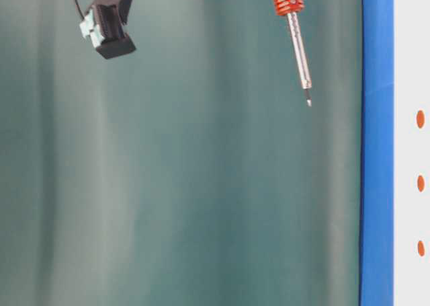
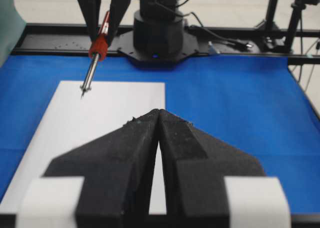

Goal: Touch the tip of the soldering iron to the mark.
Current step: 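Lower the iron tip onto the rightmost red dot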

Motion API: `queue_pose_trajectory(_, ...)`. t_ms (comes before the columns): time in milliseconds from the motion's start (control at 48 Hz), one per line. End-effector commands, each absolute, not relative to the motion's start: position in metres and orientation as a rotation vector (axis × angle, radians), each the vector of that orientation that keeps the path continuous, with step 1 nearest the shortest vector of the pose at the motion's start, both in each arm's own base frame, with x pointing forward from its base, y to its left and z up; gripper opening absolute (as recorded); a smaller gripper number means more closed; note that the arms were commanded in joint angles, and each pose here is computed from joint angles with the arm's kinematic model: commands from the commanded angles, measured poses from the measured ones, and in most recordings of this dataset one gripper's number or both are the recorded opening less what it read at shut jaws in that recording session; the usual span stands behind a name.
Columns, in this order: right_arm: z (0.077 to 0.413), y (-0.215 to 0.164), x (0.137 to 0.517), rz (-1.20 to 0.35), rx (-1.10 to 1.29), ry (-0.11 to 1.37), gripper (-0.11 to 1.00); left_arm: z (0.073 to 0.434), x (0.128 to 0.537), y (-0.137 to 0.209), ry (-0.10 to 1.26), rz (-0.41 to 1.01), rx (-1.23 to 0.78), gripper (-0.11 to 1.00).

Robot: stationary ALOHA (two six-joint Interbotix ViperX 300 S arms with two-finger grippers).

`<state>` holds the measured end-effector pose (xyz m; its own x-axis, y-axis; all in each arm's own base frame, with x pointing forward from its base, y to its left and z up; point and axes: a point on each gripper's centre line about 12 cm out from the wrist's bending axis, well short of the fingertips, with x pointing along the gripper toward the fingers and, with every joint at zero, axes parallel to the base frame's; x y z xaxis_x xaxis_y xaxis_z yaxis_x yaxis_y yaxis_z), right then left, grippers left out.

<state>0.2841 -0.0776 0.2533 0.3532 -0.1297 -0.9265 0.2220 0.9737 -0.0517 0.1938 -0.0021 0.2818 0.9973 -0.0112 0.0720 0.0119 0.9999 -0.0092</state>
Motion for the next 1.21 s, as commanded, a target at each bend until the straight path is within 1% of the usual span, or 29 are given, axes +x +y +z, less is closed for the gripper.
queue_pose_trajectory(0, 0.256, -0.080, 0.288, -0.234, 0.086, 1.171, 0.06, 0.287, 0.195, -0.003, -0.090, -0.014, -0.008, 0.02)
queue_pose_trajectory(146, 0.247, -0.081, 0.293, -0.230, 0.085, 1.180, 0.06, 0.287, 0.195, -0.003, -0.090, -0.015, -0.010, 0.02)
queue_pose_trajectory(500, 0.209, -0.083, 0.306, -0.220, 0.087, 1.226, 0.06, 0.286, 0.195, -0.003, -0.087, -0.015, -0.008, 0.02)
queue_pose_trajectory(833, 0.182, -0.083, 0.315, -0.207, 0.085, 1.252, 0.06, 0.286, 0.195, -0.003, -0.087, -0.015, -0.008, 0.02)
queue_pose_trajectory(979, 0.173, -0.083, 0.317, -0.205, 0.086, 1.262, 0.06, 0.286, 0.195, -0.003, -0.087, -0.015, -0.008, 0.02)
queue_pose_trajectory(1187, 0.169, -0.084, 0.318, -0.203, 0.085, 1.266, 0.06, 0.286, 0.195, -0.003, -0.087, -0.015, -0.008, 0.02)
